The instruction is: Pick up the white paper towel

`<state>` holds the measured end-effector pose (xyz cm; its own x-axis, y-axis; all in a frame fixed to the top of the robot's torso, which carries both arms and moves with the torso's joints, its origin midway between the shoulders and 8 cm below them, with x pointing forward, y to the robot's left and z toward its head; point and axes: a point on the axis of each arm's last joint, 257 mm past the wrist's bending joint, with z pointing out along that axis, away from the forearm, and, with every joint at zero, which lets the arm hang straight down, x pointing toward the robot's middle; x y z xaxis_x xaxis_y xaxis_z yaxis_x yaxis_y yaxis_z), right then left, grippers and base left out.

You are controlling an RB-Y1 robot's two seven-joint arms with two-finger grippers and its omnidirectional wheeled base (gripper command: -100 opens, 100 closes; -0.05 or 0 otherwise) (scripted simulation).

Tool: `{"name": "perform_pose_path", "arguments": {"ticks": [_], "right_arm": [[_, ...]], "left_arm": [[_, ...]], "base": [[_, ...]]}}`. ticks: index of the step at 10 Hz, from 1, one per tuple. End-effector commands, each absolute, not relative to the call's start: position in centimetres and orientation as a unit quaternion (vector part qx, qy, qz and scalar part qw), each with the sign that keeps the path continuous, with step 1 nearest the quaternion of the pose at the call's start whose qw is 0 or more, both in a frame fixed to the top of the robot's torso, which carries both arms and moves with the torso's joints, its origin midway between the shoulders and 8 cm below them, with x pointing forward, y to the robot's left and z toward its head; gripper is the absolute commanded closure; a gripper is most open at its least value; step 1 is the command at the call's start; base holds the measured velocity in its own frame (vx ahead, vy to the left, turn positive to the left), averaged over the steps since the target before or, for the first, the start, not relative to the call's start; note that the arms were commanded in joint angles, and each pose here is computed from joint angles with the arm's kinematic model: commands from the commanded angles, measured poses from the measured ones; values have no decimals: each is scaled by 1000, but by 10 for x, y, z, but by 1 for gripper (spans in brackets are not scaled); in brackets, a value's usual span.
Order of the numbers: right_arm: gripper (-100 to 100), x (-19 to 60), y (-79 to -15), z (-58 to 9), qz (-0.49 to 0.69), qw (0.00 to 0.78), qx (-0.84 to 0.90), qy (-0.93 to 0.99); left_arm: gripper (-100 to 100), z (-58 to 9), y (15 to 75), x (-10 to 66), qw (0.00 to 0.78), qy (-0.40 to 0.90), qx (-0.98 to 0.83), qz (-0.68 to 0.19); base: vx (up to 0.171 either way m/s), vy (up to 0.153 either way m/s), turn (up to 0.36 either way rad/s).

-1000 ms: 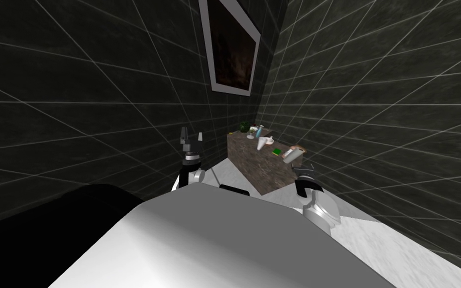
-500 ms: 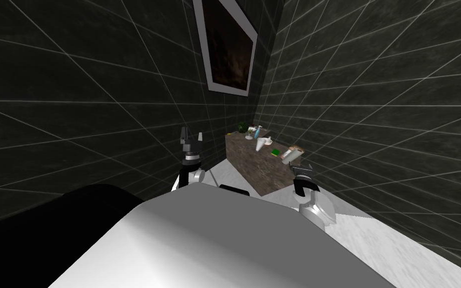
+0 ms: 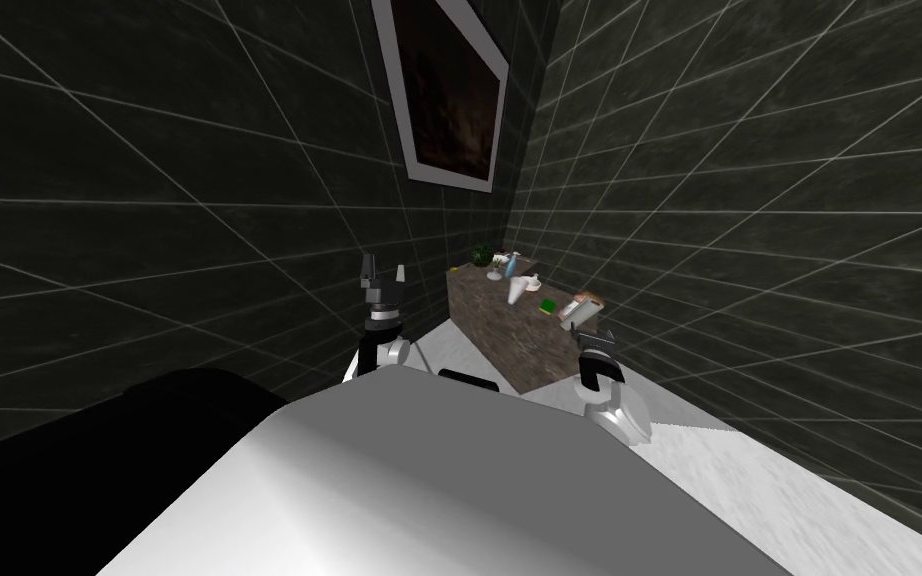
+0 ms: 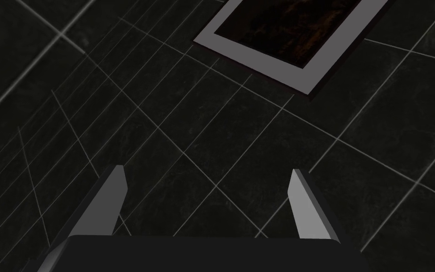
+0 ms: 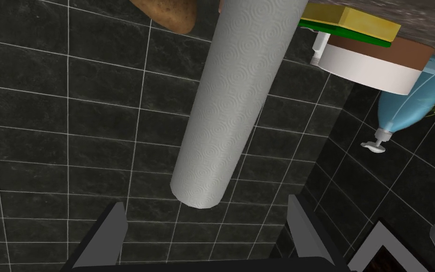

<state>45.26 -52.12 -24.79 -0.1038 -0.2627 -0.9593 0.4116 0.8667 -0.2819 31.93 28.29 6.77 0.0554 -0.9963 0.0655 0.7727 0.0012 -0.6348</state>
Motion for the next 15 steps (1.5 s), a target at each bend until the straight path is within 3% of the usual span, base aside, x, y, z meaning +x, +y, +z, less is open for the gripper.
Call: {"name": "perform_pose_path", "arguments": {"ticks": [1, 3, 4, 5, 15], "right_arm": [[-100, 452, -509, -256, -230, 674, 79, 698], [-100, 452, -508, -258, -227, 674, 82, 698], [0, 452, -507, -258, -226, 674, 84, 698], [-100, 447, -517, -265, -235, 658, 74, 712], [-100, 436, -561, -270, -250, 623, 122, 731]], "left_arm": [[0, 68, 283, 319, 676, 210, -267, -654], [0, 68, 283, 319, 676, 210, -267, -654], [0, 68, 283, 319, 676, 210, -267, -654], [0, 68, 283, 319, 676, 210, -267, -655], [0, 68, 283, 319, 676, 210, -267, -655]], "base": [[75, -76, -43], [65, -56, -15], [7, -6, 2], [-30, -7, 242], [-21, -3, 80]]}}
